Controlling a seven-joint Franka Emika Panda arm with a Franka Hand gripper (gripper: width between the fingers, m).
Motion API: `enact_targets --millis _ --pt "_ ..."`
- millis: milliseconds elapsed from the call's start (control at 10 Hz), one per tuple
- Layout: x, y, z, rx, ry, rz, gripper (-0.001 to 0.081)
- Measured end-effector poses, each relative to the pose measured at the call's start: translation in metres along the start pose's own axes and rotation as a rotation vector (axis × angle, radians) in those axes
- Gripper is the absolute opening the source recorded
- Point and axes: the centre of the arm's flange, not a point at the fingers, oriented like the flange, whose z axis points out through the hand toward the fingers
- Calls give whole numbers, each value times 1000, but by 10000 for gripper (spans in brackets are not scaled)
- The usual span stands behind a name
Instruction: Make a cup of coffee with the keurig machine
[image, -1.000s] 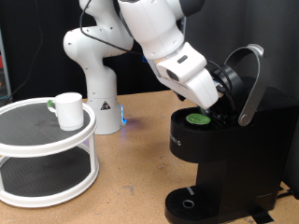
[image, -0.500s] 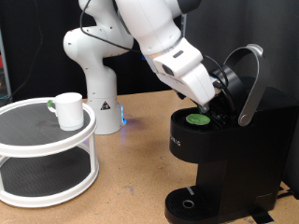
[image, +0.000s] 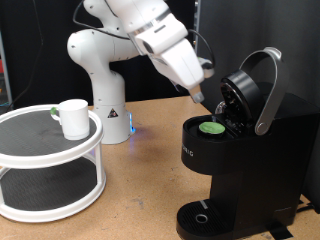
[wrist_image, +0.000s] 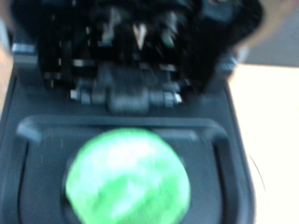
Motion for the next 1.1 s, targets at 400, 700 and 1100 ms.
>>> enact_targets --millis 400,700,1100 --pt "0 1 -9 7 21 12 801" --pt "9 -3 -40 42 45 39 801" --pt "25 -4 -79 80 27 50 801"
